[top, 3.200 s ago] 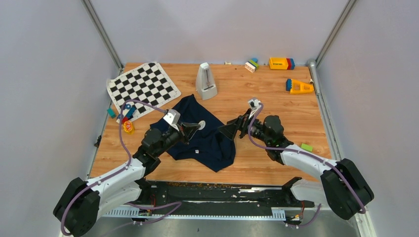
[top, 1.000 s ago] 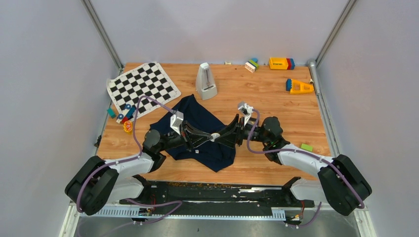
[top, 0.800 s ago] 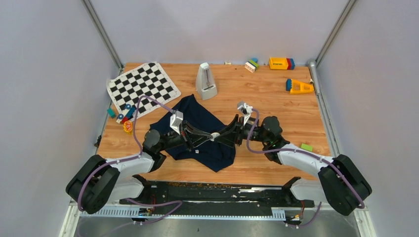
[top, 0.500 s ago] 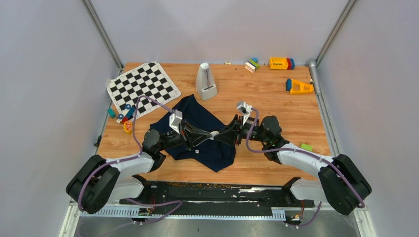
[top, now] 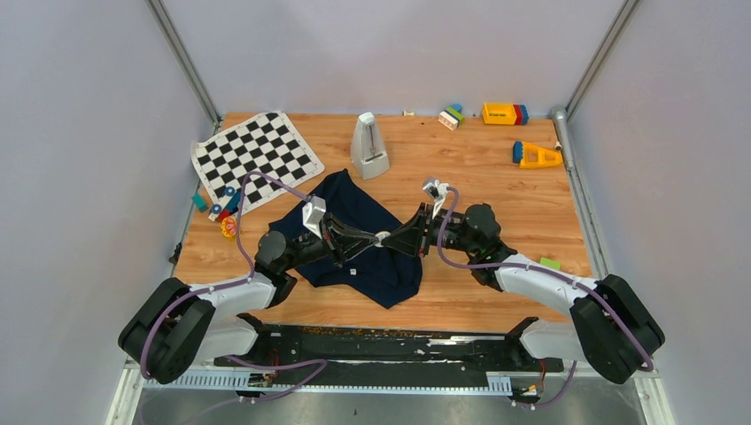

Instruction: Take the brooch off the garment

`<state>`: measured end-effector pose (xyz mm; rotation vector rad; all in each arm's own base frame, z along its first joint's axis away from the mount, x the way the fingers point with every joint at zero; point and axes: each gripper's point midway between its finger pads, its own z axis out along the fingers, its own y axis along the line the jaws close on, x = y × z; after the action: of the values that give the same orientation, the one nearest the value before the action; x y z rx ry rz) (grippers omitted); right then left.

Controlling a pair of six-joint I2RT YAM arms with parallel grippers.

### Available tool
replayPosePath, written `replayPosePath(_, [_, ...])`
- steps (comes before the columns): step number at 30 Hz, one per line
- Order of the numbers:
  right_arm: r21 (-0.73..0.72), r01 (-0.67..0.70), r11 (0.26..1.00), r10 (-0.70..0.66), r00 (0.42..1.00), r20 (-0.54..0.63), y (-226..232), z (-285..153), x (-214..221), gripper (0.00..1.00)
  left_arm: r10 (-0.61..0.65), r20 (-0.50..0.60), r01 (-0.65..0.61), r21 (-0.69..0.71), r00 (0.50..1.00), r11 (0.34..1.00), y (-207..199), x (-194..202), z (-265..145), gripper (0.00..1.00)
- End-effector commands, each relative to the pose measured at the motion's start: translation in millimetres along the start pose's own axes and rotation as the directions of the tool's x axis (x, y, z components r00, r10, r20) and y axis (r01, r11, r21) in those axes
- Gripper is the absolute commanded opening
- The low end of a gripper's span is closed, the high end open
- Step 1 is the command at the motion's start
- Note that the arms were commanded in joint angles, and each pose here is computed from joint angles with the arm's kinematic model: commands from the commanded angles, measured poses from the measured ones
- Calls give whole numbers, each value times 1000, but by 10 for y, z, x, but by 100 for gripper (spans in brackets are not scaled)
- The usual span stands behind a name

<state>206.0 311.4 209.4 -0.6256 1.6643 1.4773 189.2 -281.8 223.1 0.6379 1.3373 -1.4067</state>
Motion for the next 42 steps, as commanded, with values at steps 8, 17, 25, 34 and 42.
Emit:
replayPosePath(8, [154,-35,987,18,994,107,-249,-27,-216,18,74,39,-78,114,996,990,-270,-153,26,0])
replayPosePath(17, [157,-42,987,25,993,113,-267,-47,-229,18,79,45,-84,113,996,990,-280,-166,20,0])
replayPosePath(25, [155,-40,987,21,993,119,-261,-68,-235,20,74,54,-79,96,996,992,-257,-179,13,0])
replayPosePath(34, [170,-31,985,16,996,91,-293,-41,-228,38,71,52,-74,56,996,996,-190,-181,15,0])
replayPosePath(42, [176,22,984,-48,988,144,-238,-160,-258,47,68,62,-71,34,996,997,-169,-203,2,0])
